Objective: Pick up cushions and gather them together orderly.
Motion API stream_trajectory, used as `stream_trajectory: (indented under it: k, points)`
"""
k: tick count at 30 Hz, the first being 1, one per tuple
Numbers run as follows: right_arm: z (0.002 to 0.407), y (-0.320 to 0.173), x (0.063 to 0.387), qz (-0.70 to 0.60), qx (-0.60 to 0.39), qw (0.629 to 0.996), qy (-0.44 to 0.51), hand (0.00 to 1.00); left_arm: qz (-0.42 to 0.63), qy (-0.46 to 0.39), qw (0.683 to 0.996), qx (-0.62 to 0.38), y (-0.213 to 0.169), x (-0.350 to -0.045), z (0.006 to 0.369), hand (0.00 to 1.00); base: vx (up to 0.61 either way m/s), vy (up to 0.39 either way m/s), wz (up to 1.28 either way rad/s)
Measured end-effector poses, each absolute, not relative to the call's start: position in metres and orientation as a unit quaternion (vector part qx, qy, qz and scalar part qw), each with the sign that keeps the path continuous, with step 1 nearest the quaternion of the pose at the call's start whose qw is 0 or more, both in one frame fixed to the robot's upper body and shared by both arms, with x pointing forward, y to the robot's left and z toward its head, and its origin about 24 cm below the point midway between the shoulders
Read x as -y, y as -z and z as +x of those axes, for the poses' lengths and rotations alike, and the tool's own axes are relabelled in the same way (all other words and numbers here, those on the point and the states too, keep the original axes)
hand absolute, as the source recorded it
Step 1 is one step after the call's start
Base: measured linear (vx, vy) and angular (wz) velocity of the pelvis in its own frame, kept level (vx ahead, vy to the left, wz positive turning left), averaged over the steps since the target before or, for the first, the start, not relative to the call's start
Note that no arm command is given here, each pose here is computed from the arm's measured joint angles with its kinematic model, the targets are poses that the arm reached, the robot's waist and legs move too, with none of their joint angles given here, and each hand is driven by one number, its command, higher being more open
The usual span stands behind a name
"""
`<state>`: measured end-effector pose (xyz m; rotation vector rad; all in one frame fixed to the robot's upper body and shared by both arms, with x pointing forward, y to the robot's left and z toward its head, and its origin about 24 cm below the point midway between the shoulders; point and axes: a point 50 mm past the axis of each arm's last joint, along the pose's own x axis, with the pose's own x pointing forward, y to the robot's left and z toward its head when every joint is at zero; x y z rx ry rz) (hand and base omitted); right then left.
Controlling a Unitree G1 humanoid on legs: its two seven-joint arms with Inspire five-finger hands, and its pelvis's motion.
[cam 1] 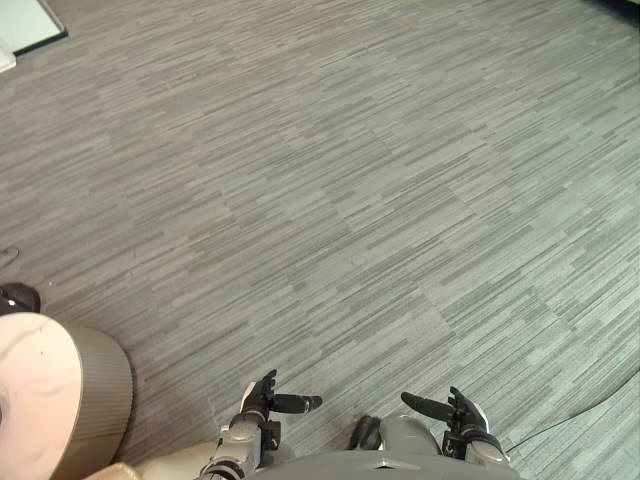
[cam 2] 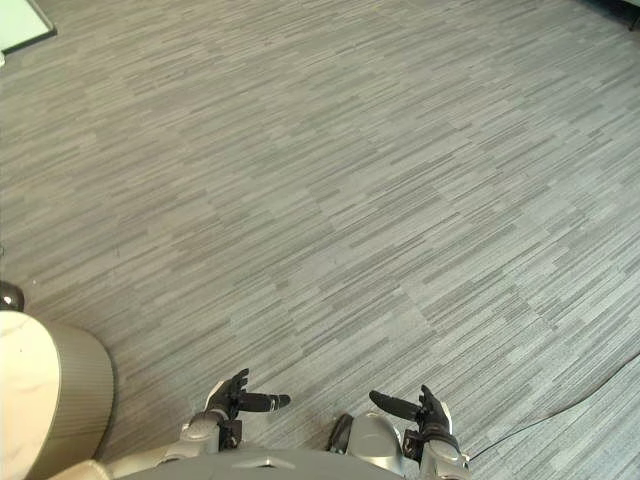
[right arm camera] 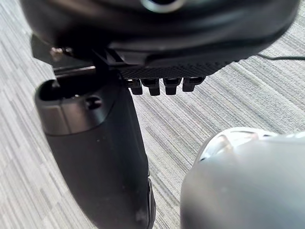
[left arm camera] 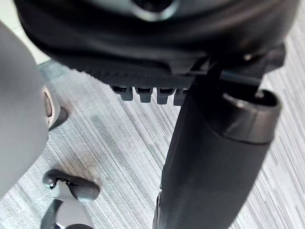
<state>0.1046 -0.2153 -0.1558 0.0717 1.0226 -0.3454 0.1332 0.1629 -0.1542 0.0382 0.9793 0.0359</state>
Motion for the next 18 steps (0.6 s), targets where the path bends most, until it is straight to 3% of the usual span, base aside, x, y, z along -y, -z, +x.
stream_trajectory:
  k: [9,18]
  points:
    - [0.117,0.154,0.211,0.053,-0.474,0.861,0.175,1.00,0.010,-0.057,0.905,-0.421,0.142,-0.180,0.153,1.00,0.26,0.052,-1.09]
    - [0.111,0.159,0.193,0.087,-0.484,0.853,0.175,1.00,0.030,-0.068,0.888,-0.454,0.149,-0.192,0.137,1.00,0.31,0.135,-1.03]
